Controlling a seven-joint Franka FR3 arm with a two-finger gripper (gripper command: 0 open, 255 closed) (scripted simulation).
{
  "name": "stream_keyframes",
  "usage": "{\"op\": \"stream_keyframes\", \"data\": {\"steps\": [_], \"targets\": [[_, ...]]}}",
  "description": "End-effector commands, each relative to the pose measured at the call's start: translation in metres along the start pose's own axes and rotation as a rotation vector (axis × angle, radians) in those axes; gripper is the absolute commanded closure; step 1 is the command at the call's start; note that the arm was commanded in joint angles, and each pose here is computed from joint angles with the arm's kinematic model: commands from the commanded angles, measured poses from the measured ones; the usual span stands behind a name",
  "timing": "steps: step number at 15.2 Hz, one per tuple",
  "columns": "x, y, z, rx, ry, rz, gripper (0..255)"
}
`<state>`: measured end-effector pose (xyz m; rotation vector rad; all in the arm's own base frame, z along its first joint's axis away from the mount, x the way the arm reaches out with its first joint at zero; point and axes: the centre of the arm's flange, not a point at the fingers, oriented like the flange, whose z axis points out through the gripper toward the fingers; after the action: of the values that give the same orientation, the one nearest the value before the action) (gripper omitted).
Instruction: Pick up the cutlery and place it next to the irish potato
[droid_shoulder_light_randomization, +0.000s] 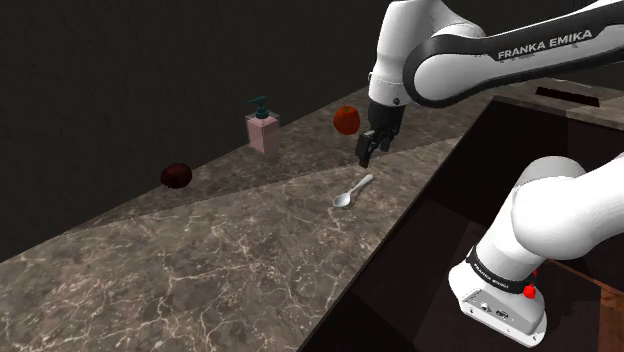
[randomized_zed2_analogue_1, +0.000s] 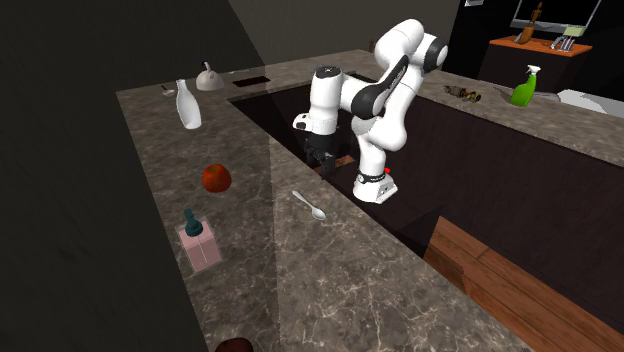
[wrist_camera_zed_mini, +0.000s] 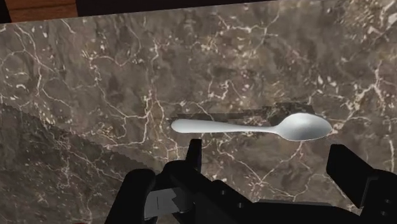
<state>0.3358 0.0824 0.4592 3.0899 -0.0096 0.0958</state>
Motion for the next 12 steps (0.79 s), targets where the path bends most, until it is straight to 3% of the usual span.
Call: {"op": "stream_keyframes", "data": {"steps": [1, 8, 12], "targets": [[0.005, -0.018, 0.019, 0.005, 0.023, -0.005, 0], [0.026, -0.075, 0.084, 0.016, 0.093, -0.026, 0], [0.028, -0.076, 0.102, 0.017, 0.095, -0.027, 0]]}}
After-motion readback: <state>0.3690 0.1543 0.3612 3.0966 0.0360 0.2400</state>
